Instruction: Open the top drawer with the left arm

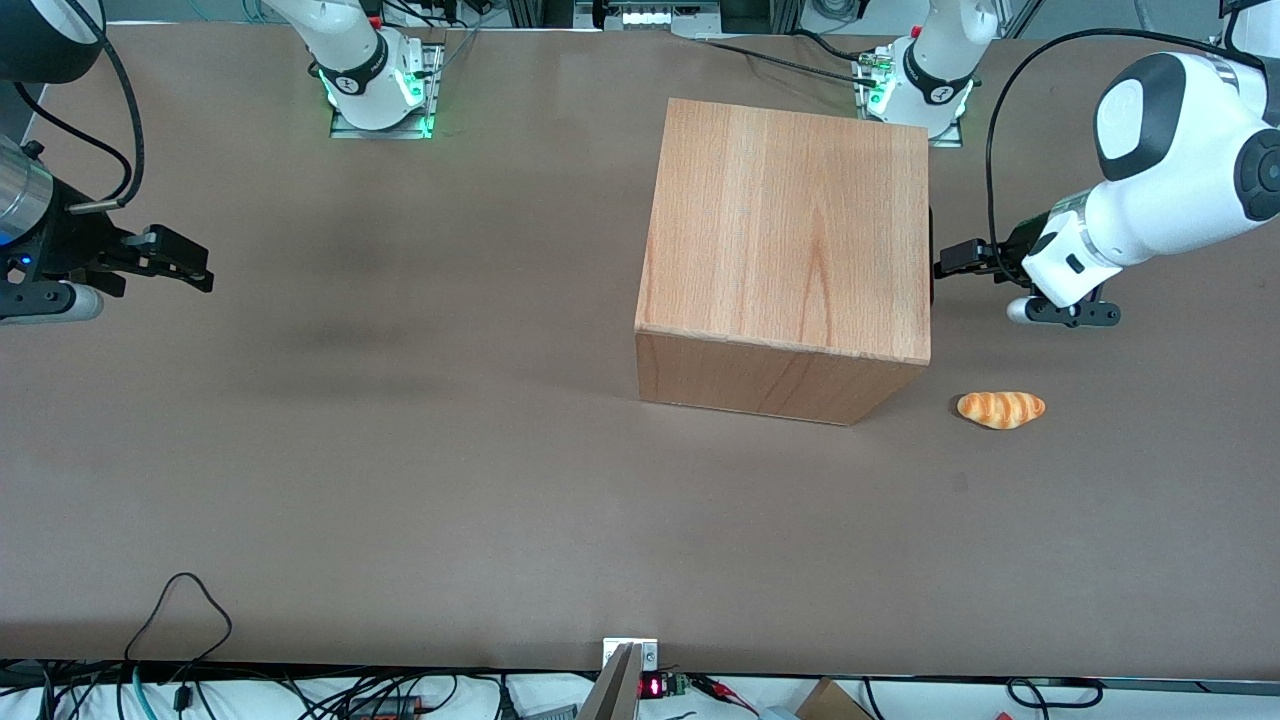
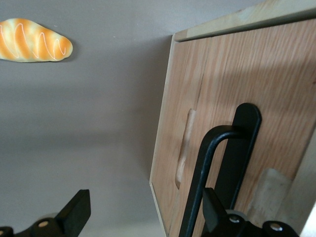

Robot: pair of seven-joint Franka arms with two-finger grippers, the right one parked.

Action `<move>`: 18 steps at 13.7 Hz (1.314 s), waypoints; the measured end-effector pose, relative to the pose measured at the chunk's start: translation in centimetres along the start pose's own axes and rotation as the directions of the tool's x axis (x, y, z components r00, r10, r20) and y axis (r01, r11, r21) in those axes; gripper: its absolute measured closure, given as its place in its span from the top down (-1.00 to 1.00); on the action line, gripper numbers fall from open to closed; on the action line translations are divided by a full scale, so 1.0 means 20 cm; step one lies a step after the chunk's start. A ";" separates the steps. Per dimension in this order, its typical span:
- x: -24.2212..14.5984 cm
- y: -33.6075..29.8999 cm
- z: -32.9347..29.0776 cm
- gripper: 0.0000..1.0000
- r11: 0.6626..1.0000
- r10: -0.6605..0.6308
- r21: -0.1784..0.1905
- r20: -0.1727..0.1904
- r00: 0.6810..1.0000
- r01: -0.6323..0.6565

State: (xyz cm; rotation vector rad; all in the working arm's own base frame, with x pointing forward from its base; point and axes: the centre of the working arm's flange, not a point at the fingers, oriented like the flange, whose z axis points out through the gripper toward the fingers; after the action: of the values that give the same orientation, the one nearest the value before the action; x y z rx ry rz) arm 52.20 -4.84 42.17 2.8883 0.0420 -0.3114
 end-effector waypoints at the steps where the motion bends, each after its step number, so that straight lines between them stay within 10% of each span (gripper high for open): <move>1: 0.00 0.01 0.01 1.00 1.000 0.006 0.000 0.002 1.000 -0.006; 18: -0.02 0.01 0.12 1.00 0.996 0.087 0.004 0.031 0.996 -0.087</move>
State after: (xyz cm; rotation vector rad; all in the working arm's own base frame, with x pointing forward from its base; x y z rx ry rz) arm 51.22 -5.61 39.96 2.8798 -0.0893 -0.3403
